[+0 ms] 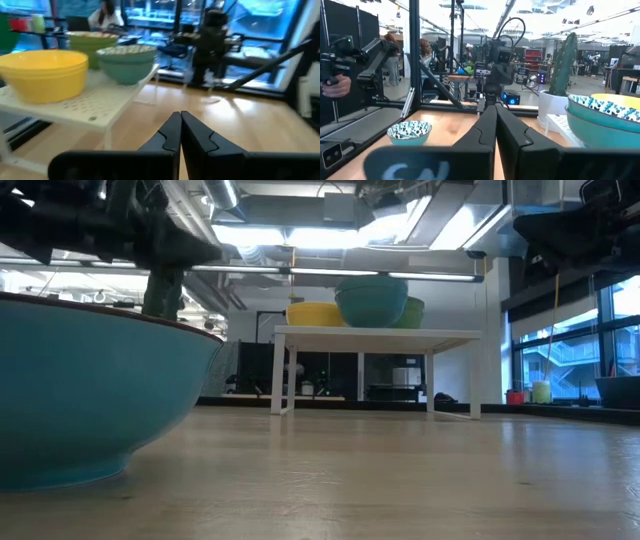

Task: Pick & Place Mini bowls
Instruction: Stack the blue bowl on top of the blue bowl on the shelf

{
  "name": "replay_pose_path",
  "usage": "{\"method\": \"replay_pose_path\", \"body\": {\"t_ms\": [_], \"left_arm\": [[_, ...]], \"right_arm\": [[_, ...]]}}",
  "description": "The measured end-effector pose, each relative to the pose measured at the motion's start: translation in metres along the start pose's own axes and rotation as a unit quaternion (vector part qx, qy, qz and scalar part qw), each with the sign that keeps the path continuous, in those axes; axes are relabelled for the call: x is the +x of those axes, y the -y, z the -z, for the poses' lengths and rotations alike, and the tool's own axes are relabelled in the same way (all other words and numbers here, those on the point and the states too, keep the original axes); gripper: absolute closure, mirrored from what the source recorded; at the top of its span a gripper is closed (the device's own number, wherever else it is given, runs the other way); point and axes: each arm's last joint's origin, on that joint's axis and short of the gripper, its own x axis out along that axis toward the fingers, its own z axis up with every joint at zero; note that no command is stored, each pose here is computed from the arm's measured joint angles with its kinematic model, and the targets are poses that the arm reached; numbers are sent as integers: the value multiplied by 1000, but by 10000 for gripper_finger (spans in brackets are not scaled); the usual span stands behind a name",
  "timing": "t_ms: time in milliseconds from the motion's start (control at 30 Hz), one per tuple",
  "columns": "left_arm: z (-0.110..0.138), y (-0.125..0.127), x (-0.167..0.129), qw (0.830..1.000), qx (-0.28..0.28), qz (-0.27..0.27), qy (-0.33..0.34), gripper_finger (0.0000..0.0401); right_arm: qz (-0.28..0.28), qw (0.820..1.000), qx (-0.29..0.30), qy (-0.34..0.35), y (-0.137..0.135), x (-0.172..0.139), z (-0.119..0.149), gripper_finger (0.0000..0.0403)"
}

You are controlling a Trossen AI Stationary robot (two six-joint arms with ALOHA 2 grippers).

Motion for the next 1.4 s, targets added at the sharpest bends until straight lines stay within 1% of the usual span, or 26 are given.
{"method": "replay_pose_path", "body": {"t_ms": [167, 267, 533, 633, 900, 1000, 1100, 1200, 1300, 1400], "left_arm": [[-5, 10, -1, 998, -12, 57, 26, 397], [-5, 16, -2, 997, -12, 72, 25, 397], [1, 19, 1, 998, 15, 57, 6, 397], [4, 19, 3, 998, 11, 55, -3, 397], [11, 29, 8, 997, -5, 73, -40, 397], [3, 42, 14, 994, 0, 76, -81, 397], [-10, 63, 19, 987, 42, 69, -139, 398], [-30, 87, 23, 978, 87, 61, -182, 398], [-51, 112, 24, 968, 117, 82, -208, 398], [-68, 135, 24, 962, 135, 95, -217, 398]], "right_arm": [[0, 1000, 16, 10, 0, 0, -2, 391], [0, 1000, 23, 10, 0, 0, -2, 391], [-9, 999, 41, -8, -1, 0, 1, 391], [-9, 999, 51, -7, -1, 0, 1, 391], [-4, 1000, 12, 6, 0, 0, -1, 391], [-3, 1000, -11, 14, 0, 0, -3, 391], [-2, 999, -32, 25, 0, 0, -5, 391], [0, 999, -43, 30, 0, 0, -6, 391], [0, 998, -49, 34, 0, 0, -7, 391], [0, 998, -53, 35, 0, 0, -7, 391]]}}
